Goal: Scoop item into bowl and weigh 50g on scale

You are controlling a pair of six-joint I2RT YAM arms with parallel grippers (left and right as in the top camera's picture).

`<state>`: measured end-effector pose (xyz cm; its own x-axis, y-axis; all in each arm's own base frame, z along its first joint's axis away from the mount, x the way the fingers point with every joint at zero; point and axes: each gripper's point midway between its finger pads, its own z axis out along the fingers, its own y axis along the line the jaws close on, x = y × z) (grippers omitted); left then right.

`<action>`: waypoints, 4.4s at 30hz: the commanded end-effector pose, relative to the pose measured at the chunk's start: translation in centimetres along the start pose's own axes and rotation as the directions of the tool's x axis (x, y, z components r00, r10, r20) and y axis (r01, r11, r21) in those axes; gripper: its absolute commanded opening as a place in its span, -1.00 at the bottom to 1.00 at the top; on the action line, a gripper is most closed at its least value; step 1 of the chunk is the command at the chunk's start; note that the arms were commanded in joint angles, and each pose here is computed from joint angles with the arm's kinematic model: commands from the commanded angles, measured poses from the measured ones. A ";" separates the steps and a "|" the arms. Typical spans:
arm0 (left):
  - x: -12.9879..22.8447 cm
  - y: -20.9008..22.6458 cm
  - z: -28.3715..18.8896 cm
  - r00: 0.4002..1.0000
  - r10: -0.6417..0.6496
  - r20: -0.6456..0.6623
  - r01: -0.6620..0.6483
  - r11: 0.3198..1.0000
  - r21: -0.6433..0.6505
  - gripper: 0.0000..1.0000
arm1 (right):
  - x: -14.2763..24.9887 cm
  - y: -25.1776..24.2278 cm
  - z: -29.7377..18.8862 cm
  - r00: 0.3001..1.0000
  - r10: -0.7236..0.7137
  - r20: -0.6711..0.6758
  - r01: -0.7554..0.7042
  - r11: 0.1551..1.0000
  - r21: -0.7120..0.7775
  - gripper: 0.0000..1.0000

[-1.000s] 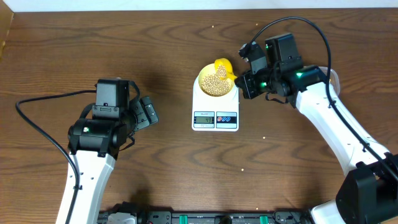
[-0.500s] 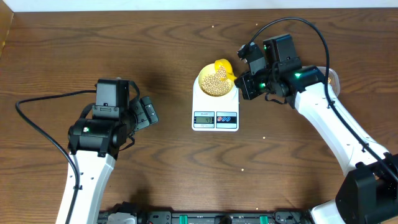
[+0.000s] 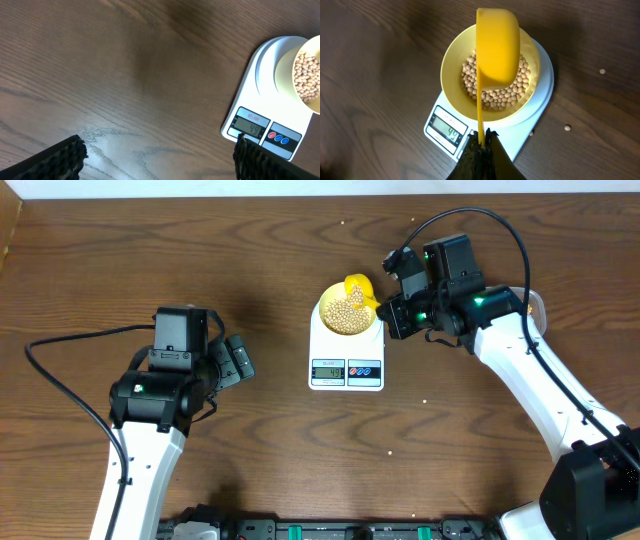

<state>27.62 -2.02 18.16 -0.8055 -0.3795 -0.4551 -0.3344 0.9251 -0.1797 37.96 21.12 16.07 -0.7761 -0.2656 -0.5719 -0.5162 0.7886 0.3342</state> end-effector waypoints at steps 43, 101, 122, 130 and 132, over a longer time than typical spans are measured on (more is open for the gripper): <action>-0.5 0.3 -0.2 1.000 -0.007 0.016 0.007 1.000 -0.015 0.92 | -0.9 -0.3 -1.3 0.977 0.213 0.016 -0.207 0.963 -0.172 -0.98; -0.5 0.3 -0.2 1.000 -0.007 0.016 0.007 1.000 -0.015 0.92 | -1.6 1.5 -4.1 0.820 0.550 -0.154 -0.561 0.722 -0.405 -0.98; -0.5 0.3 -0.2 1.000 -0.007 0.016 0.007 1.000 -0.015 0.92 | -1.3 -0.4 -3.4 0.826 0.556 -0.094 -0.555 0.771 -0.312 -0.98; -0.5 0.3 -0.2 1.000 -0.007 0.016 0.007 1.000 -0.015 0.92 | -0.5 -0.8 -3.2 0.898 0.435 -0.066 -0.434 0.853 -0.290 -0.98; -0.5 0.3 -0.2 1.000 -0.007 0.016 0.007 1.000 -0.015 0.92 | -0.3 -1.0 -3.1 0.909 0.412 -0.061 -0.412 0.868 -0.277 -0.98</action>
<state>27.62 -2.02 18.16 -0.8055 -0.3795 -0.4551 -0.3344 0.9251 -0.1797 37.48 19.00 18.97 -0.9549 0.1064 -0.2774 -0.1553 0.6170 0.7715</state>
